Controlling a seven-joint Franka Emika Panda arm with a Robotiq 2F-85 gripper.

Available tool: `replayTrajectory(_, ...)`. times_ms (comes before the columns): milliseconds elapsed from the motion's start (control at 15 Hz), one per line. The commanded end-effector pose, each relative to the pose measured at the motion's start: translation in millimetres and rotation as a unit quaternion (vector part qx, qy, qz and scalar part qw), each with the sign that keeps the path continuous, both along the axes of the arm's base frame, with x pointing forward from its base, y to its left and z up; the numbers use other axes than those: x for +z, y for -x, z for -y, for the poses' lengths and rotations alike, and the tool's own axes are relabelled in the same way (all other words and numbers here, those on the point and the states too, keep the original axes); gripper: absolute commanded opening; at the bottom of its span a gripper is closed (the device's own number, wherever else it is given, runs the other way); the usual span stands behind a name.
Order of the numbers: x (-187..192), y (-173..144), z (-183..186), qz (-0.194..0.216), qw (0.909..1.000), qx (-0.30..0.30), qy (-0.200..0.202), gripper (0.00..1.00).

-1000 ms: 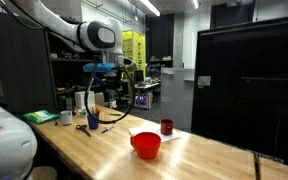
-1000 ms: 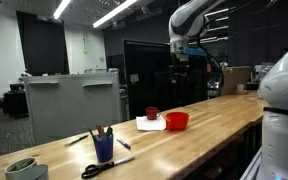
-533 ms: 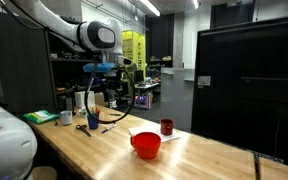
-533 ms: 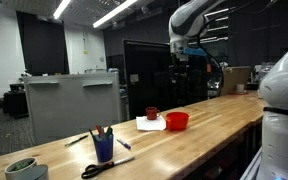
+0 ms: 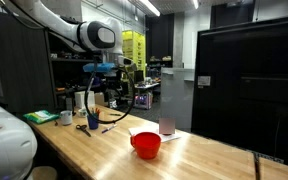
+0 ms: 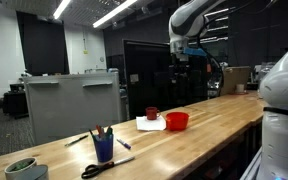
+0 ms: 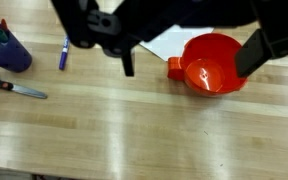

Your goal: Put the purple pen in the blue cup.

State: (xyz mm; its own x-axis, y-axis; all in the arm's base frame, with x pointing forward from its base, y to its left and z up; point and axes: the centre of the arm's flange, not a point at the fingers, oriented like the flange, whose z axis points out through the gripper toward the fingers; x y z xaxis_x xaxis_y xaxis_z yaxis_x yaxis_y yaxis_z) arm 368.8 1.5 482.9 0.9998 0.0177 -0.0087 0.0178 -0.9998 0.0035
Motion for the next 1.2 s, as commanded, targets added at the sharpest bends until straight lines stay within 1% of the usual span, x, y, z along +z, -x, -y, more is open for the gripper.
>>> replayTrajectory(0, 0, 0, 0, 0.000, 1.0000, 0.000, 0.000, 1.00)
replayTrajectory(333, 0, 0, 0, 0.000, 1.0000, 0.000, 0.000, 1.00)
replayTrajectory(533, -2, 1, -21, 0.011, 0.9999, 0.005, 0.006, 1.00)
replayTrajectory(733, -9, 5, -62, 0.019, 0.9995, 0.021, 0.012, 1.00)
replayTrajectory(867, -16, 8, -93, 0.022, 0.9995, 0.017, 0.012, 1.00)
replayTrajectory(1000, -27, 13, -129, 0.031, 0.9994, 0.005, 0.013, 1.00)
replayTrajectory(1133, -39, 14, -164, 0.047, 0.9987, -0.020, 0.003, 1.00)
